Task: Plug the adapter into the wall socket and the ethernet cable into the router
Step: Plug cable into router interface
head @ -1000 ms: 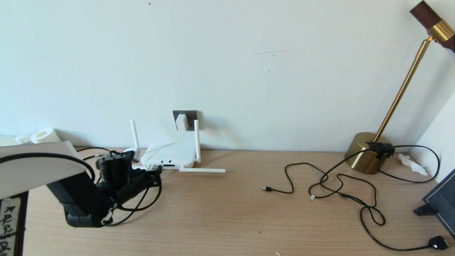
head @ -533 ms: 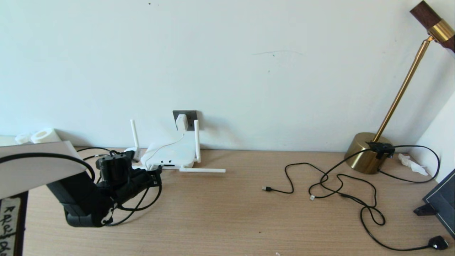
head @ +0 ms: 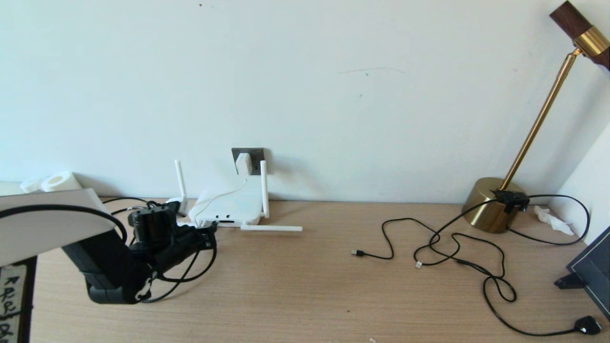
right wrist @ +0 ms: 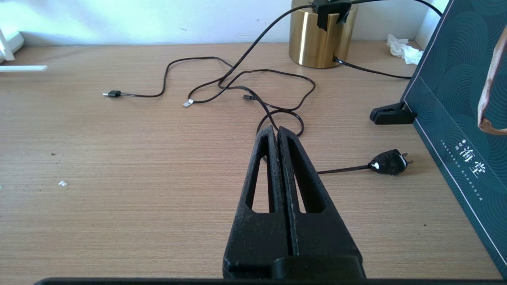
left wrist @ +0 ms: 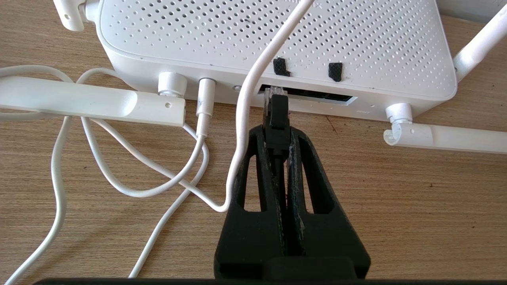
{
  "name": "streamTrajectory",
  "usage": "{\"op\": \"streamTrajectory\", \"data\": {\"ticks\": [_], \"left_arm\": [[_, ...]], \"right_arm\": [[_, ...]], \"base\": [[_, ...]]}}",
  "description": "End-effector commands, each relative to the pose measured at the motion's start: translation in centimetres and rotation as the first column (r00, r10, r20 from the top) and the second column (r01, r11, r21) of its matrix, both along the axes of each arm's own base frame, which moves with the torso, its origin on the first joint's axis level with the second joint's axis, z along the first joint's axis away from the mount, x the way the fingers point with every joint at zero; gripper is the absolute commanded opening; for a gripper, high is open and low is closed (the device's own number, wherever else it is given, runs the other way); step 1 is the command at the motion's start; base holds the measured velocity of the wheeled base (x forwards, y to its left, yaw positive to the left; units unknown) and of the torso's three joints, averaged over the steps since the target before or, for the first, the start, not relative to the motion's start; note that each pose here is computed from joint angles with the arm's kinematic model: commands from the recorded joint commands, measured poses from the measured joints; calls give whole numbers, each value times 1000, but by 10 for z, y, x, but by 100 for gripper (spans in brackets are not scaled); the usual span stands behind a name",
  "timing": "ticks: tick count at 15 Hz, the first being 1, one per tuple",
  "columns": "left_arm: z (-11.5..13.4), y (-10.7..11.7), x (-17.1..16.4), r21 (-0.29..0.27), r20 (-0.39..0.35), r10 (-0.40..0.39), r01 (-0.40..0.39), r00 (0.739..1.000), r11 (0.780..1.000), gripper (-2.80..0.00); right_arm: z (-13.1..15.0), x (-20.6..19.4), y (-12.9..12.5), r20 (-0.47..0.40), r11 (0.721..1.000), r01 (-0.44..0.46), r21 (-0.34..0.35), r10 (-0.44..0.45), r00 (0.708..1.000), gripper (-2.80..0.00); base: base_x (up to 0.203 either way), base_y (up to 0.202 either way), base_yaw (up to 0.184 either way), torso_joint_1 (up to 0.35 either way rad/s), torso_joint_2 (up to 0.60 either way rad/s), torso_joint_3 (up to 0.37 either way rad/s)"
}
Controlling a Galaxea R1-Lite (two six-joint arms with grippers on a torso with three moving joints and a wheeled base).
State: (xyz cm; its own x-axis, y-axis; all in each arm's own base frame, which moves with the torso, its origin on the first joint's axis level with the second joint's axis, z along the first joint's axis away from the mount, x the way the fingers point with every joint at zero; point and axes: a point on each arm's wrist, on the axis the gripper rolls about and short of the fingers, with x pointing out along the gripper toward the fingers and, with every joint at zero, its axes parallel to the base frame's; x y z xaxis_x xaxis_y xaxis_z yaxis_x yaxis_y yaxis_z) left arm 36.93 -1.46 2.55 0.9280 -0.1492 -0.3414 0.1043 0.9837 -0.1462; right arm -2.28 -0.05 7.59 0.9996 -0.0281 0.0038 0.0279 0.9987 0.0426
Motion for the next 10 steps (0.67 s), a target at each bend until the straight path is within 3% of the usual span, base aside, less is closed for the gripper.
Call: {"op": "streamTrajectory", "data": {"ticks": [1, 10], "left_arm": [[2, 0, 0, -2, 10, 0, 0, 1000, 1000, -280], [0, 0, 3, -2, 10, 0, 0, 1000, 1000, -280]], "right_arm": [[0, 0, 0, -1, 1000, 0, 0, 0, 1000, -280], [0, 0, 0, -1, 1000, 1, 0, -1, 1000, -280]], "base": [[0, 0, 0, 0, 0, 0], [0, 0, 0, 0, 0, 0]]}}
